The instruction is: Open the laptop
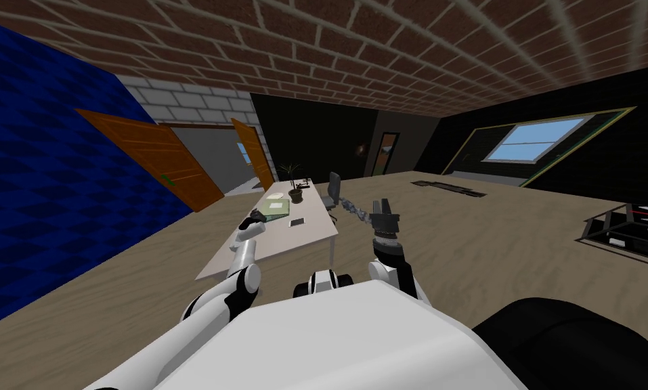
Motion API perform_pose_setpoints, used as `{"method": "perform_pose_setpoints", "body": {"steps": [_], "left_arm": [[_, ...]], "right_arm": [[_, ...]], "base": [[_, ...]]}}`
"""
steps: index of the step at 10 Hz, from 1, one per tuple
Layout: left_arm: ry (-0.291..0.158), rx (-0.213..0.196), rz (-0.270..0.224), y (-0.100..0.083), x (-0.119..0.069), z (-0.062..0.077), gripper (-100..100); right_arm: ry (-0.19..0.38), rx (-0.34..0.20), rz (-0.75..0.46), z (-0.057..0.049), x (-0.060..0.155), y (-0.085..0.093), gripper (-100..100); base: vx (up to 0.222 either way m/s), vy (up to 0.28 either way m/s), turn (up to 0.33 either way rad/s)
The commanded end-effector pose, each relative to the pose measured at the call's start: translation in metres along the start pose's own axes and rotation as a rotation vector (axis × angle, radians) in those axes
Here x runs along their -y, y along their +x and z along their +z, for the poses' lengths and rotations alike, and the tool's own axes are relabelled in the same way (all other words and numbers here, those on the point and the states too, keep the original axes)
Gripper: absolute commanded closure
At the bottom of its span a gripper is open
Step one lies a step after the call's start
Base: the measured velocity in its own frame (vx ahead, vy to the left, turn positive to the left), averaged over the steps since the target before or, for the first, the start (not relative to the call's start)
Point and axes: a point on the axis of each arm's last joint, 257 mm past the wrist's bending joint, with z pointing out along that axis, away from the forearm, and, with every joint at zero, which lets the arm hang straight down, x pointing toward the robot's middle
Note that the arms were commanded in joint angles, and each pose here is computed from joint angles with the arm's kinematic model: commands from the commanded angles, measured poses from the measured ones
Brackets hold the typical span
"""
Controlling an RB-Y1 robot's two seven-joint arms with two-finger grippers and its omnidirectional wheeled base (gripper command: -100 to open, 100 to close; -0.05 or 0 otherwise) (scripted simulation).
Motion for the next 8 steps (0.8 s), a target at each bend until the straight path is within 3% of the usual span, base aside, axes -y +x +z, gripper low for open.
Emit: {"method": "perform_pose_setpoints", "body": {"steps": [1,2,3,8], "left_arm": [[0.008,-0.001,-0.002,0.007,0.022,0.006,-100],[-0.001,0.001,-0.001,0.003,0.011,0.004,-100],[-0.003,0.002,-0.001,0.002,0.011,0.004,0],[-0.013,0.003,-0.001,0.002,0.006,0.004,0]], "right_arm": [[0.000,0.000,0.000,0.000,0.000,0.000,0],[0.000,0.000,0.000,0.000,0.000,0.000,0],[0.000,0.000,0.000,0.000,0.000,0.000,0],[0.000,0.000,0.000,0.000,0.000,0.000,0]], "base": [[-0.021,-0.014,-0.019],[-0.010,-0.005,-0.006],[0.000,0.000,0.000],[0.000,0.000,0.000]]}}
